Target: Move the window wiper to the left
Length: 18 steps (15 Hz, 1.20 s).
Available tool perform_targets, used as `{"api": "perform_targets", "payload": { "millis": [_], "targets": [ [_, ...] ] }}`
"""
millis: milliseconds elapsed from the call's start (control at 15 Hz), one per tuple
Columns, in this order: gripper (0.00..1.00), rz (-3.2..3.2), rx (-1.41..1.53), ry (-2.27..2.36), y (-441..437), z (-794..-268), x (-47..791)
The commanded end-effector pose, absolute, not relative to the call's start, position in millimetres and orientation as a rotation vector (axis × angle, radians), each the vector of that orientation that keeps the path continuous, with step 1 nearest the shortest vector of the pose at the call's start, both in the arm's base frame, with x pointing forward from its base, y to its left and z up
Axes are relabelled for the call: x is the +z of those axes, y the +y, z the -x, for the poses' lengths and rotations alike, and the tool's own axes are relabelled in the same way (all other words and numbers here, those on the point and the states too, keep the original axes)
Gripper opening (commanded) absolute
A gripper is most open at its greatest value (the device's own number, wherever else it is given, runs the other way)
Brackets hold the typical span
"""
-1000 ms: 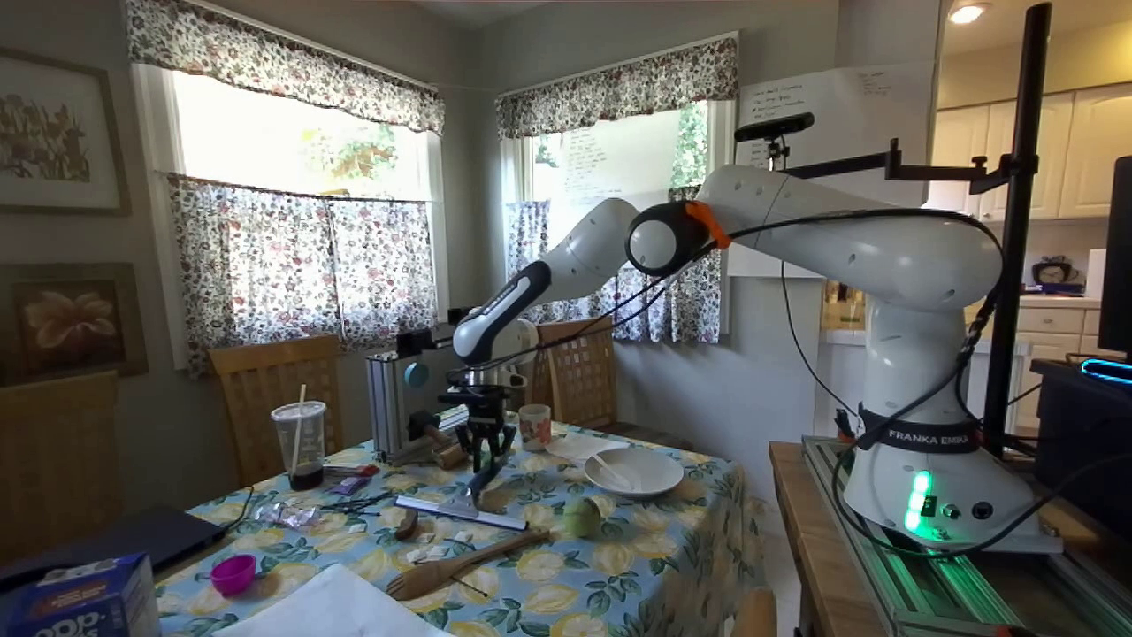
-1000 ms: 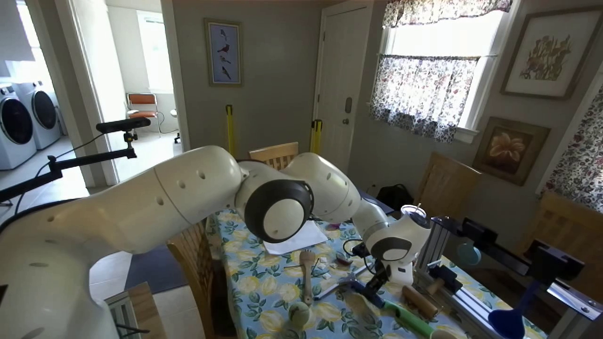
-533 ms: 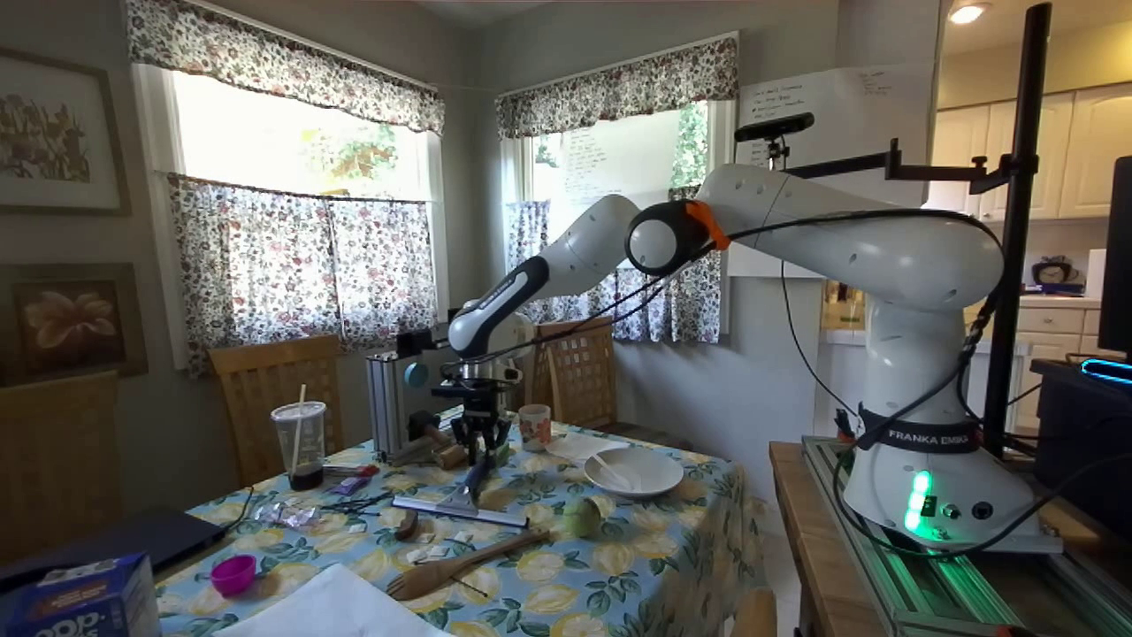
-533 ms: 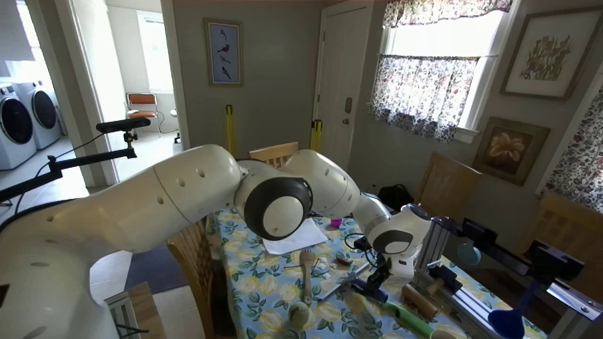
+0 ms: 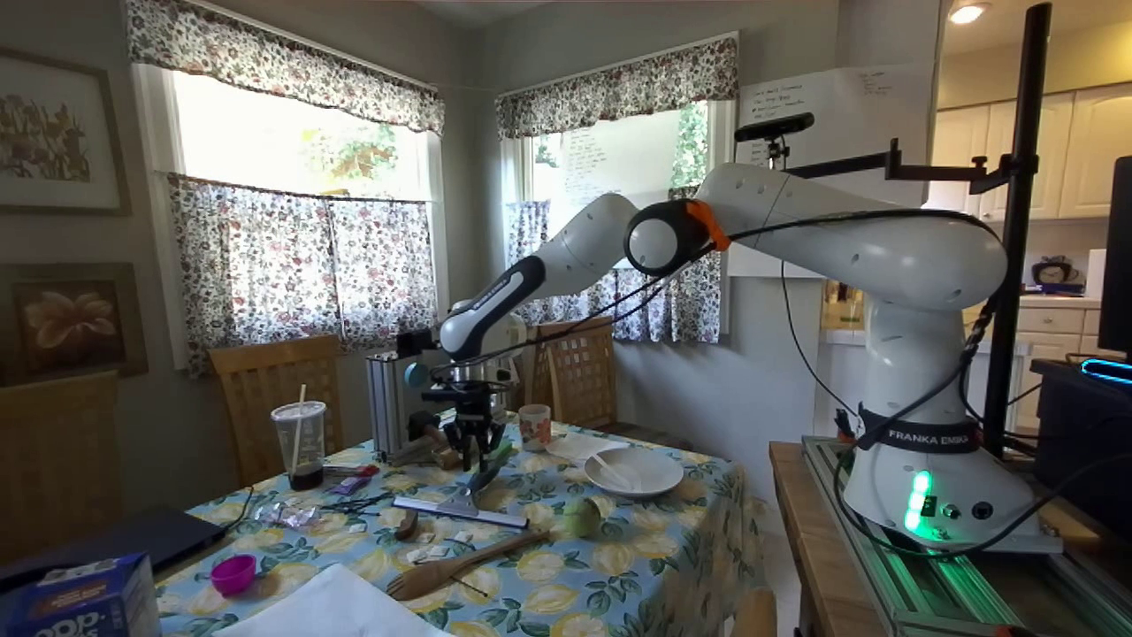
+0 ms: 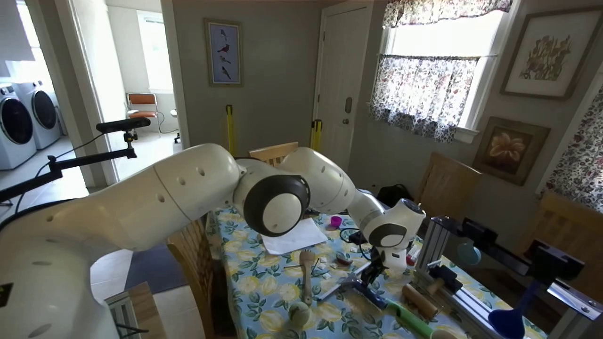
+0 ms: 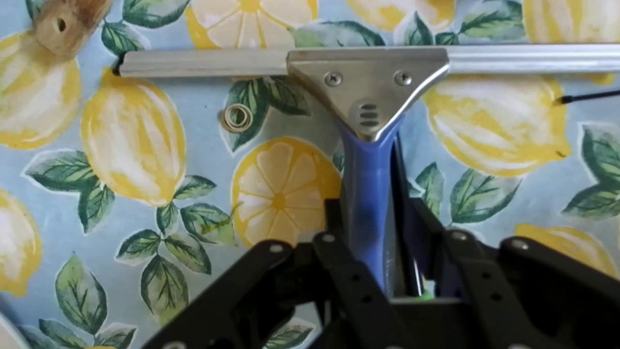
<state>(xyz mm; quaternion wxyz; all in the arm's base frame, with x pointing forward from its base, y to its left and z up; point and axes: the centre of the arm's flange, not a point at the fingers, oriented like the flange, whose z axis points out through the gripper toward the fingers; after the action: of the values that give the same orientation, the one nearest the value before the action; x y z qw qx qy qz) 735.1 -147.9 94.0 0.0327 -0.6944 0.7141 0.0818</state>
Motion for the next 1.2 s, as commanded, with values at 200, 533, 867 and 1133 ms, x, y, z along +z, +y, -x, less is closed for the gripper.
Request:
{"api": "perform_targets", "payload": {
  "millis": [200,533,867,1133],
  "targets": [
    [0.14,2.150,0.246,2.234,-134.3,-746.0,92.5],
    [0.85,2.362,0.122,2.144,-149.7,-727.5,107.6],
    [1.00,2.436,0.017,2.050,-149.4,-724.0,108.0],
    [1.00,2.433,-0.047,2.044,-143.5,-722.9,108.2]
  ]
}}
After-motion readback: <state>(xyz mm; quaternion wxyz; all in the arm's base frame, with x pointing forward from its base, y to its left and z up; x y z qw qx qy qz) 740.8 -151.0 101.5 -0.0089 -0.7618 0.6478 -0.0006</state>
